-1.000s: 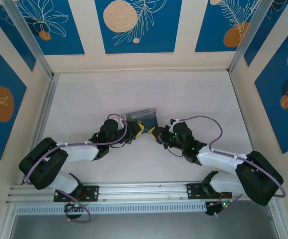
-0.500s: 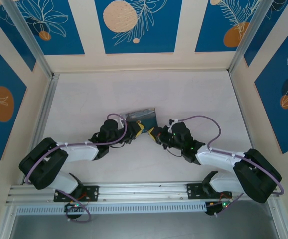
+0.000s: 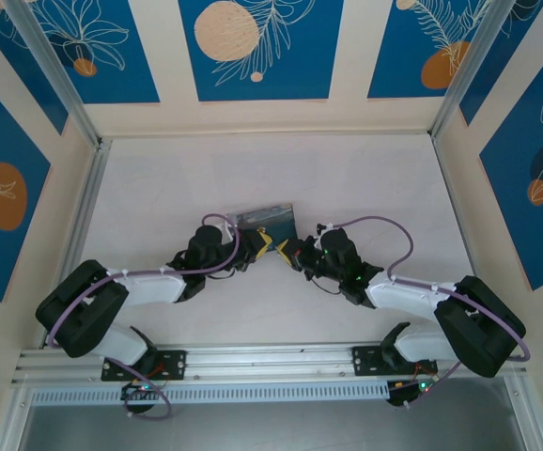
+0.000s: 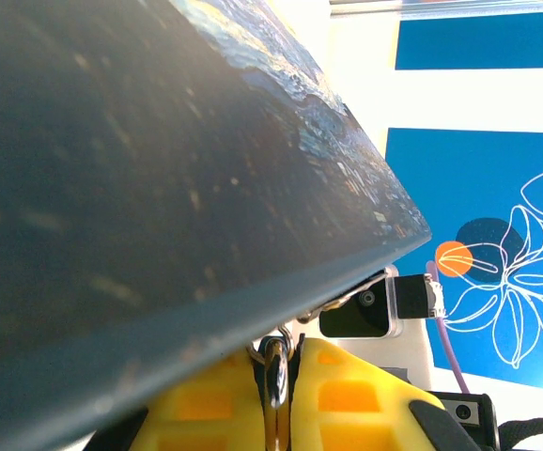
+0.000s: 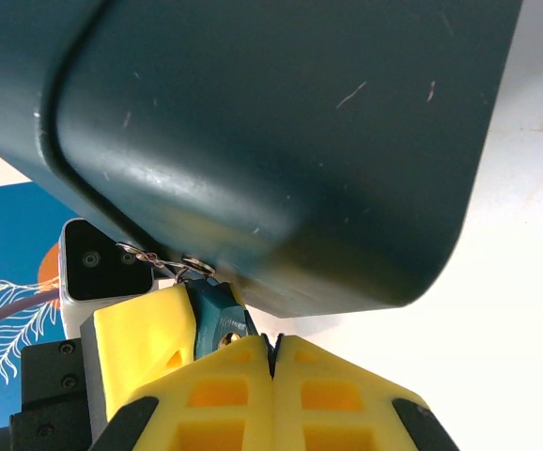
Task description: Unlock the padlock with the key
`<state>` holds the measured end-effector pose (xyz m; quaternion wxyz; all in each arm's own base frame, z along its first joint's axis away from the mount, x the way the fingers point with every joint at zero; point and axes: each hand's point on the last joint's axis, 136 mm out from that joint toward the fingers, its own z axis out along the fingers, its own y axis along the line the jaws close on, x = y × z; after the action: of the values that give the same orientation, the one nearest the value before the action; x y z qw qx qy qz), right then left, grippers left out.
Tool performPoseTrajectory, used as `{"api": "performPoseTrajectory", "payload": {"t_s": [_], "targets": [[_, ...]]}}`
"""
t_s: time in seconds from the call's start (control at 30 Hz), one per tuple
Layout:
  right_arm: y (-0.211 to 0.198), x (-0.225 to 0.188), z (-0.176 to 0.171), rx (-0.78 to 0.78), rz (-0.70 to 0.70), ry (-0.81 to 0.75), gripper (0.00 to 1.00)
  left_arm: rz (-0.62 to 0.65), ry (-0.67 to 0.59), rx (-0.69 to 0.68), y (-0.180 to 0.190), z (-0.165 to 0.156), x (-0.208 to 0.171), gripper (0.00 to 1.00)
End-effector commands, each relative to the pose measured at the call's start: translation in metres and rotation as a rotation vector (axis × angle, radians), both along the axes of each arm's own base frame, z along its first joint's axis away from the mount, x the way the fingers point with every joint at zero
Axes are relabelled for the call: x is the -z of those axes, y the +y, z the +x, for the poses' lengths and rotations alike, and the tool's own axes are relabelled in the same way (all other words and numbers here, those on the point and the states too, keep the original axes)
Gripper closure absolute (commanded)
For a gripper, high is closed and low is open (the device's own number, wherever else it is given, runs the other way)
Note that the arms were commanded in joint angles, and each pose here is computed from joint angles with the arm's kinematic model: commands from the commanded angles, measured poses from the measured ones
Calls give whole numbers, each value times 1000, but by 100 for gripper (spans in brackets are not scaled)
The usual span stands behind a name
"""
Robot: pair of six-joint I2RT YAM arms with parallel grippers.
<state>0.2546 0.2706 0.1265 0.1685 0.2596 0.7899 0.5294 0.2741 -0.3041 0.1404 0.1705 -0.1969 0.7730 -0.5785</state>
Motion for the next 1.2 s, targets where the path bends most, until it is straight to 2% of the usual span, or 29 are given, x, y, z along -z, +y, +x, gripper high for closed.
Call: {"api": "performPoseTrajectory", "payload": {"t_s": [0.0, 0.37, 1.17], "targets": [[4, -28, 7, 6, 48, -61, 100, -15, -19, -12, 3, 2, -7, 100], [-5, -9, -4, 4, 10, -9, 100, -15, -19, -19, 3, 3, -8, 100], [-2, -20, -3, 0, 31, -34, 100, -5, -16, -19, 4, 3, -4, 100]]}}
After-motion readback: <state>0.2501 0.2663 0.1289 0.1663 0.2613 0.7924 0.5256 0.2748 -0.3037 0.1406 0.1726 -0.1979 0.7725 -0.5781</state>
